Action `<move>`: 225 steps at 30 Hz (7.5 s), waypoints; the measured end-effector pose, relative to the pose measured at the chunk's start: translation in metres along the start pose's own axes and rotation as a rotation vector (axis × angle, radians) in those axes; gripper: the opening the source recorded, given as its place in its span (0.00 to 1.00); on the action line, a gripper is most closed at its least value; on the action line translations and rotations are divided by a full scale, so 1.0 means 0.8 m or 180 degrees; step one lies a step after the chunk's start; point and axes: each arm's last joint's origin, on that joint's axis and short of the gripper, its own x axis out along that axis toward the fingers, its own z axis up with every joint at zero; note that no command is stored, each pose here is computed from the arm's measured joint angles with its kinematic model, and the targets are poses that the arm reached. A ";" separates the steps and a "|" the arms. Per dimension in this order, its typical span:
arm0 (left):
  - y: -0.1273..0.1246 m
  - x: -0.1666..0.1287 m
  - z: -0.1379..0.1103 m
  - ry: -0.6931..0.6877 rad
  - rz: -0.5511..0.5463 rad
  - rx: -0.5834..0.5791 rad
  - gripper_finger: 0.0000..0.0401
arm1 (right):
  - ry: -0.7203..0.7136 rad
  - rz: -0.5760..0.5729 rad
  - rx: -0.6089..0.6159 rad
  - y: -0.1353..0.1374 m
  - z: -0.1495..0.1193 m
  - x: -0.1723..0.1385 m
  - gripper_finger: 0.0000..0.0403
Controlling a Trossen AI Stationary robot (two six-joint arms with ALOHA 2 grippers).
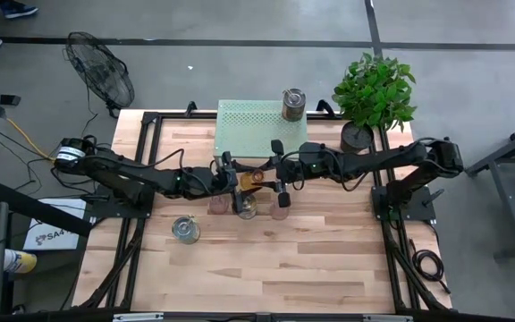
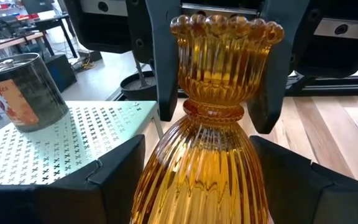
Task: Pick & Place candle stick holders
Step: Put the yellow candle holder on the shelf, then put the right purple candle holder on the shelf
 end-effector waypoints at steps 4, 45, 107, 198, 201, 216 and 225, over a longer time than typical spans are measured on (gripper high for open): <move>0.000 0.000 0.000 -0.0001 0.0000 -0.0002 0.66 | 0.0001 0.0000 -0.0004 0.000 0.000 0.000 0.34; 0.000 0.000 0.004 -0.0094 0.0020 -0.0033 0.66 | 0.0037 -0.0132 0.0017 -0.002 0.002 -0.003 0.52; 0.258 0.000 -0.056 -0.0521 0.0500 -0.0390 0.66 | 0.0951 -0.0986 0.0345 0.002 -0.017 -0.077 0.51; 0.263 -0.009 -0.062 -0.0079 0.0860 -0.0450 0.99 | 0.1065 -0.1002 0.0377 0.003 -0.021 -0.078 0.51; 0.260 -0.020 -0.051 -0.0053 0.0844 -0.0412 0.99 | 0.1112 -0.0995 0.0386 0.003 -0.023 -0.079 0.51; 0.209 -0.069 -0.022 0.0445 0.0247 -0.0425 0.99 | 0.1322 -0.0716 0.0392 0.008 -0.031 -0.081 0.51; 0.157 -0.081 -0.014 0.0660 0.0119 -0.0287 0.99 | 0.1508 -0.0285 0.0448 0.020 -0.037 -0.083 0.51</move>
